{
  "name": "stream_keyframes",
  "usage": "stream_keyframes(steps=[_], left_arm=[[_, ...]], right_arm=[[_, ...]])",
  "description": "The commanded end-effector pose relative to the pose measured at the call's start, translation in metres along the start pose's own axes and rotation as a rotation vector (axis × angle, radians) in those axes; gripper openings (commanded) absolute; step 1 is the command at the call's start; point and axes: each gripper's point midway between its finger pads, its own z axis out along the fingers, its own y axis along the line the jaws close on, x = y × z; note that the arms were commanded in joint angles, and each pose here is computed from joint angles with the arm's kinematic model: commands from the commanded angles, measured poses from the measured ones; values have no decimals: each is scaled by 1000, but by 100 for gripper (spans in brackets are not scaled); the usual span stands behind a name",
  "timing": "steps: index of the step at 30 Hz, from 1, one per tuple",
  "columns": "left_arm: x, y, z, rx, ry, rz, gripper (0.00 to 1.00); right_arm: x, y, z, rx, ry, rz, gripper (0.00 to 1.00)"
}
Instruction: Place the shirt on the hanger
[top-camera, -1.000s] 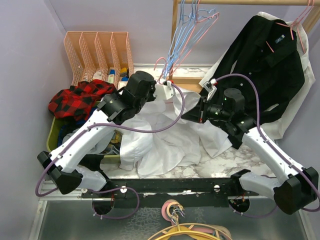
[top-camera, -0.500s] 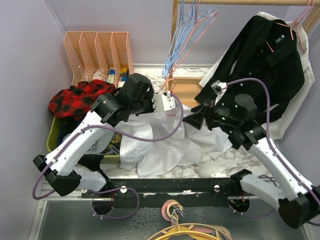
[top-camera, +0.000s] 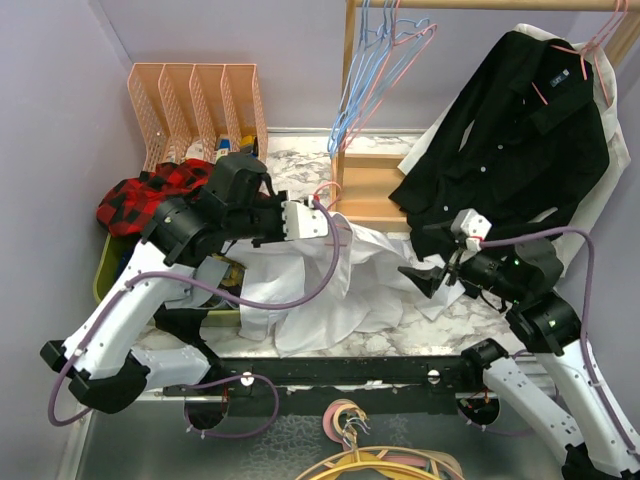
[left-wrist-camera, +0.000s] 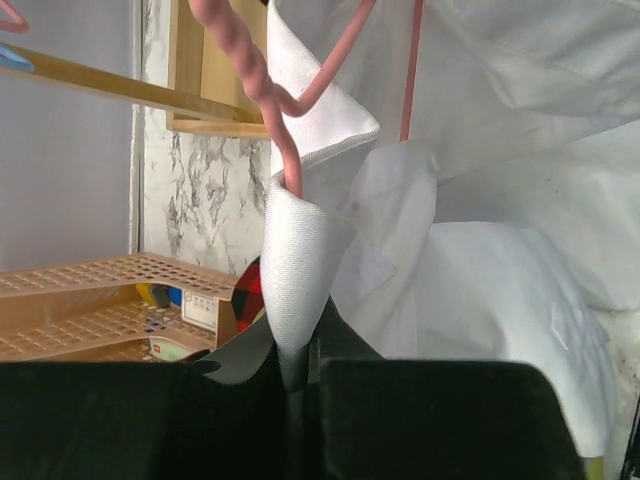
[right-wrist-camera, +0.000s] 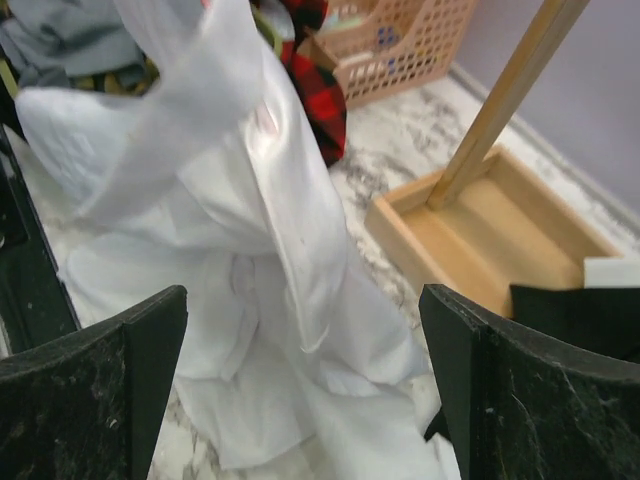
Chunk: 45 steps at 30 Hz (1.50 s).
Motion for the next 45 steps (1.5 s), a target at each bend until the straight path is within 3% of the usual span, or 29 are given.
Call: stream_keyframes(steps=[1,4,7,8,13,17,19,24,29,30,31,33,34,37,40,45], left_arm=[[-36,-14,-37,40,-195,-1,0],[-42,-14,-56,22,-230,-1,0],[-46,-12,-69,-7,-256,-6,0],[-48,-11,-74,-13,-269,-10,0],[-62,-11,-102,-21,-342,-18,0],[-61,1,-120,-100,-331,-16,0],[-59,6,-127,-136,-323,-19,0],[-65,10,-141,-155,-352,-31,0],[-62,13,-134,-145,-335,-44,0],[-62,14,-132,-141,-338,-48,0],[-63,16,-132,-138,-344,-56,0],[-68,19,-132,-130,-369,-72,0],[-70,22,-133,-129,-385,-83,0],[-79,34,-136,-128,-435,-128,0],[-85,38,-140,-98,-482,-160,0],[-90,30,-150,-28,-562,-185,0]], right_arm=[[34,8,-11,-34,168,-18,100],[29,11,-14,-44,154,-20,99],[25,22,-14,-115,160,2,85],[23,23,-13,-122,157,8,76],[25,9,-8,-74,187,-21,3],[24,-2,-4,-44,210,-103,1],[39,-17,-1,23,289,-141,1],[47,-52,-7,173,427,-260,1],[-26,-91,-25,365,329,-451,2],[-47,-97,-28,405,285,-475,11],[-70,-101,-31,439,226,-481,28],[-110,-91,-35,426,87,-433,78],[-123,-76,-35,362,23,-403,97],[-136,-12,-32,62,-129,-316,99],[-120,52,-36,-257,-207,-251,99],[-91,58,-23,-295,-228,-232,100]])
